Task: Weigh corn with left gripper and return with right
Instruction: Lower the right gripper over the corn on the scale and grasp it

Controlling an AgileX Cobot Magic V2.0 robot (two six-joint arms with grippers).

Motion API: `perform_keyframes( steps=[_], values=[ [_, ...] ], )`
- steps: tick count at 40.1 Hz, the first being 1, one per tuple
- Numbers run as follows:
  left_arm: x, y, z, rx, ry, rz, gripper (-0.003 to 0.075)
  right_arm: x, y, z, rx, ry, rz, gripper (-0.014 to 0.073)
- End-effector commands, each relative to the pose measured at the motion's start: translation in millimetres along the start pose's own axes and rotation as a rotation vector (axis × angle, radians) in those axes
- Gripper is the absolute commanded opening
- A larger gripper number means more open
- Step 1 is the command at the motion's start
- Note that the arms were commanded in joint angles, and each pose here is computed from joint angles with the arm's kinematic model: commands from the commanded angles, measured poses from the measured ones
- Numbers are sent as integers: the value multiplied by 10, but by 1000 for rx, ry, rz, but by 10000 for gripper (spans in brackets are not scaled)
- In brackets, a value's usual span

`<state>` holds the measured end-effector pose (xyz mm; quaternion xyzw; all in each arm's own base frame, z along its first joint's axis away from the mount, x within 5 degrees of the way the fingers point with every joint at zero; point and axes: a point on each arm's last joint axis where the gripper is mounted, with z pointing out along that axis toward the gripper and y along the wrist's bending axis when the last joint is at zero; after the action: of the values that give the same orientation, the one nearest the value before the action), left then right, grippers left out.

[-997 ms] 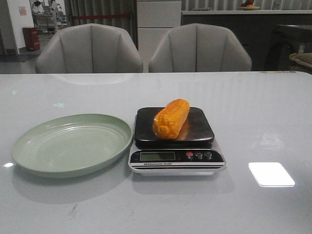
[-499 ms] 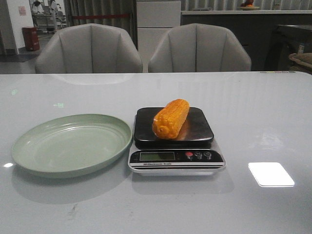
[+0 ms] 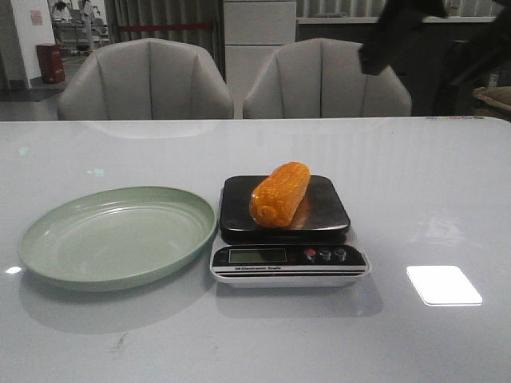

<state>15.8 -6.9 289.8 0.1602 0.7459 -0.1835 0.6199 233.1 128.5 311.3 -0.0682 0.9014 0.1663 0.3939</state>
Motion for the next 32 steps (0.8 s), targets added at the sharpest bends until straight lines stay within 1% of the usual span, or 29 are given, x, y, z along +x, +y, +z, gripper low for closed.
perform_keyframes(
  steps=[1,5,7,11,14,21,27,32],
  values=[
    [-135,-16,-20,13,-87,-9,113,-327,163,74,-10,-18,35,608],
    [-135,-16,-20,13,-87,-9,113,-509,271,255,30,21,84,608],
    [-135,-16,-20,13,-87,-9,113,-573,313,364,74,47,122,608],
    [-135,-16,-20,13,-87,-9,113,-628,384,578,174,98,184,608],
    [-135,-16,-20,13,-87,-9,113,-658,466,706,211,121,244,608],
    [-135,-16,-20,13,-87,-9,113,-596,655,1075,244,198,316,608],
    [-135,-16,-20,13,-87,-9,113,-482,685,1328,291,295,342,608],
    [-135,-16,-20,13,-87,-9,113,-394,680,1488,312,338,347,606]
  ],
)
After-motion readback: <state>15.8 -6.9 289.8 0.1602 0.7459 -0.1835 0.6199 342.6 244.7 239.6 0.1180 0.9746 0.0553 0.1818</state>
